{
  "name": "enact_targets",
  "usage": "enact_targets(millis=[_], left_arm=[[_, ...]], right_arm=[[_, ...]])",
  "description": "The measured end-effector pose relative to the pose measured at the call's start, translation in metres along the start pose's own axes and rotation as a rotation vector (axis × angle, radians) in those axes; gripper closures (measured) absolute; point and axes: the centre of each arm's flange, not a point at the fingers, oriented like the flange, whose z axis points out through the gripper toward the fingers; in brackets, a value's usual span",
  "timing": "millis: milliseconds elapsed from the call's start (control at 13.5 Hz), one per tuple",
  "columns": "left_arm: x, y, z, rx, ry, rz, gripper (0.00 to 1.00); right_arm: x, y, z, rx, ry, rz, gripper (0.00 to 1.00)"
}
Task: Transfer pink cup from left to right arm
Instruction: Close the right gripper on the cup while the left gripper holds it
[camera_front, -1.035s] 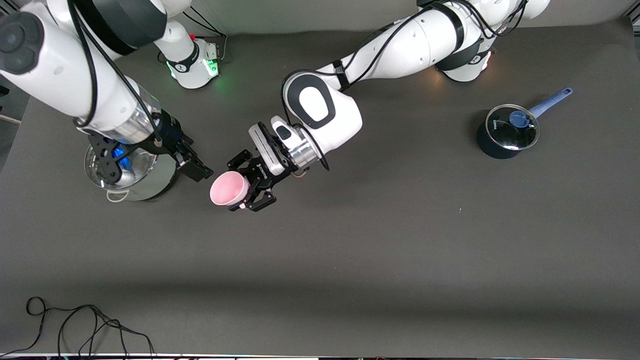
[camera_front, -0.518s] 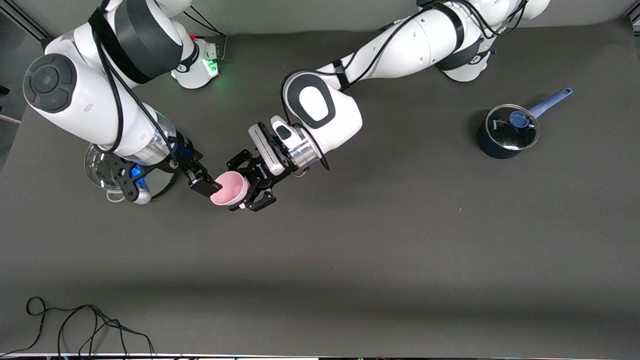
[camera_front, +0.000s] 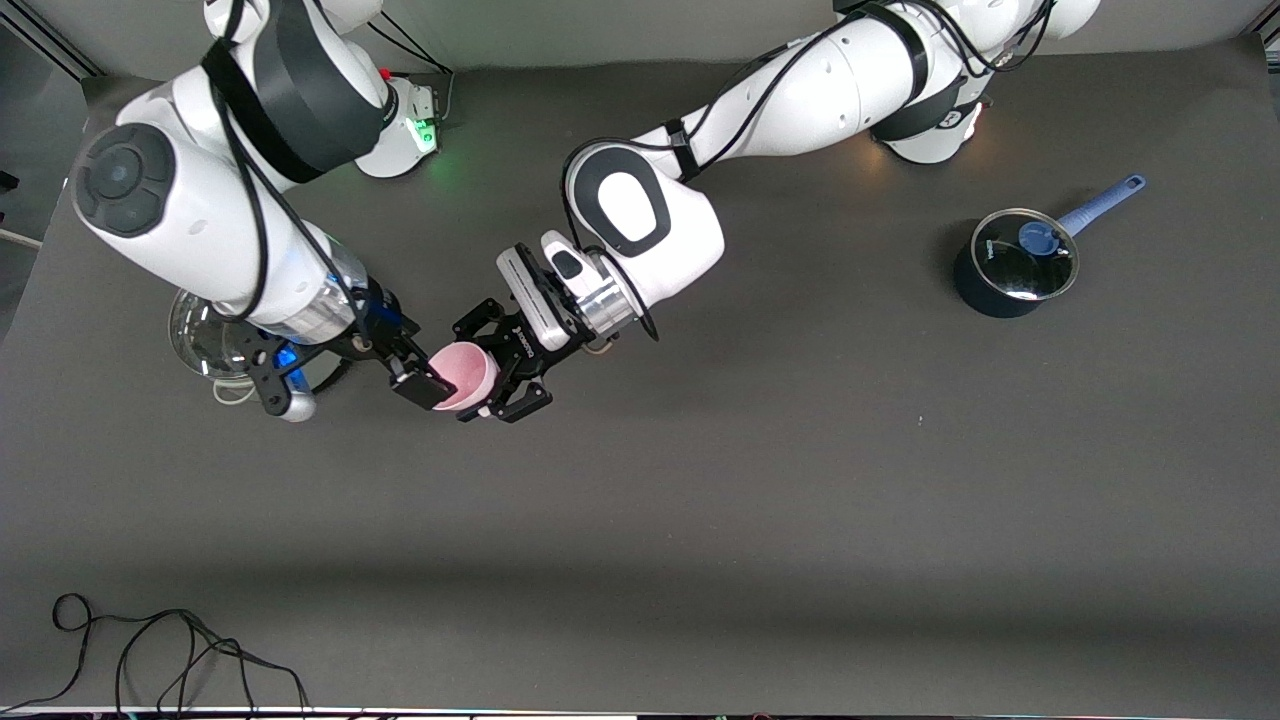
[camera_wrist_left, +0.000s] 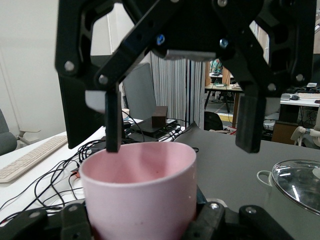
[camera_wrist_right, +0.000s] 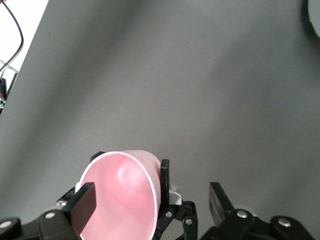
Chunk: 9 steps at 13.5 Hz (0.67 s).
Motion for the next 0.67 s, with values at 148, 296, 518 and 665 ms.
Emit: enact_targets(millis=[148,296,518,665], left_arm=[[0.0001,0.0,0.0,0.0,0.0,0.0,0.34],[0.0002,0.0,0.0,0.0,0.0,0.0,0.34],[0.0002,0.0,0.0,0.0,0.0,-0.001,0.34],[0.0002,0.0,0.0,0.0,0.0,-0.001,0.34]], right_arm=[[-0.0026,-0.0009,0.0024,-0.003,-0.001,0.019,0.02],[-0.0026,-0.0009,0.0023,-0.003,-0.001,0.022,0.03],[-0.0026,-0.001,0.002,-0.003,-0.001,0.022,0.35],[-0.0027,-0.0011,0.0012,-0.001,0.0,0.022,0.57]])
